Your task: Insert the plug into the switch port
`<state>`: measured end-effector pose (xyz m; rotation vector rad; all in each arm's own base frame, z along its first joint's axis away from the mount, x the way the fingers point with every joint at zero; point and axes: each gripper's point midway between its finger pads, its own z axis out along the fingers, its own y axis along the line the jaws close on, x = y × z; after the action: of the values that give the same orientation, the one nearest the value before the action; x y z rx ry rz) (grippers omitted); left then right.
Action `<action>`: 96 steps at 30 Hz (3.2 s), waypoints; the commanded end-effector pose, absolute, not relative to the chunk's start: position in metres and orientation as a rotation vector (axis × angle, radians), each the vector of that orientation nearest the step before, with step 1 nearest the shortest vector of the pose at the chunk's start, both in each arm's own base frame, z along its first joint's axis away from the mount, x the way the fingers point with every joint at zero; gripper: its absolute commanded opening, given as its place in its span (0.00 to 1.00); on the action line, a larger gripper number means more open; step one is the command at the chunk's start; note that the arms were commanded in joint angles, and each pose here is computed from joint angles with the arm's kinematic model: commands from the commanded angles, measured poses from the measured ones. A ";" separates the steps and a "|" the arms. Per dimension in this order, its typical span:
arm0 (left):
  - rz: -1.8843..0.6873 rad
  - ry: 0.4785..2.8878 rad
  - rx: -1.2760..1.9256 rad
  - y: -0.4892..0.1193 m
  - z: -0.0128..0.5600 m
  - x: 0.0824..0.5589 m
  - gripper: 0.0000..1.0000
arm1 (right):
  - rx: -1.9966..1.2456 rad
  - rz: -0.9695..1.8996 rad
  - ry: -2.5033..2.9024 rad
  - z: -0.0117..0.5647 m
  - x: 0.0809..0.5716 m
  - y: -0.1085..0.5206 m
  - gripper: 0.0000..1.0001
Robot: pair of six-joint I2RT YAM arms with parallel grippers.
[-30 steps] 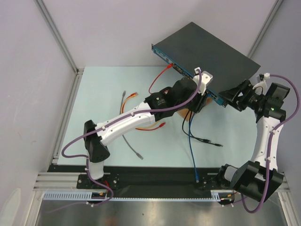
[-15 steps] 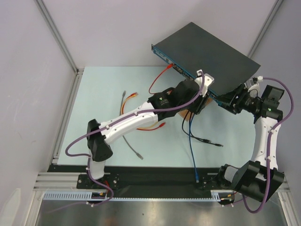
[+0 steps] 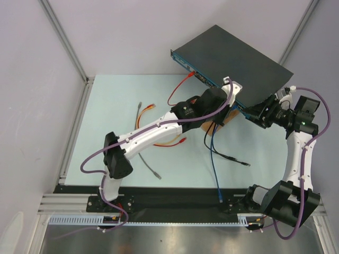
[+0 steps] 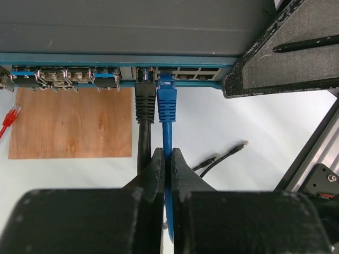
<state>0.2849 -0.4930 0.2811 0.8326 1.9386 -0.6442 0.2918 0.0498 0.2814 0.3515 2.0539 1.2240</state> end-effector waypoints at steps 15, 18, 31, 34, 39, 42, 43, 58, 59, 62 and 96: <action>-0.756 1.774 0.770 -0.523 0.331 0.309 0.01 | 0.255 1.224 2.045 0.284 0.295 0.062 0.00; -0.760 1.787 0.769 -0.517 0.333 0.309 0.02 | 0.240 1.214 2.043 0.287 0.294 0.061 0.00; -0.826 1.746 0.797 -0.447 0.385 0.259 0.50 | 0.282 1.126 1.984 0.306 0.296 0.018 0.61; -0.849 1.771 0.815 -0.425 0.375 0.250 0.54 | 0.278 1.095 1.987 0.307 0.291 0.009 0.83; -0.869 1.771 0.630 -0.345 0.389 0.271 0.62 | 0.209 1.044 1.983 0.317 0.280 0.001 1.00; -0.755 1.849 0.464 -0.284 0.369 0.314 0.65 | 0.169 1.026 1.959 0.331 0.277 -0.004 1.00; -0.738 1.891 0.431 -0.271 0.354 0.323 0.65 | 0.144 1.008 1.963 0.331 0.274 -0.005 1.00; -0.198 2.294 0.164 -0.108 0.178 0.484 0.43 | 0.145 0.639 1.921 0.379 0.274 -0.041 1.00; -0.191 2.298 0.165 -0.107 0.176 0.492 0.42 | 0.137 0.625 1.912 0.384 0.274 -0.042 1.00; -0.146 2.315 0.156 -0.102 0.155 0.513 0.37 | 0.143 0.620 1.905 0.391 0.275 -0.043 1.00; 0.077 2.573 0.146 -0.060 0.029 0.532 0.15 | -0.025 0.607 1.897 0.399 0.306 0.006 1.00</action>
<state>0.5216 -0.0733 0.0229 0.1572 2.5885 0.0389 0.3013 0.0029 0.3807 0.0235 1.9619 0.6784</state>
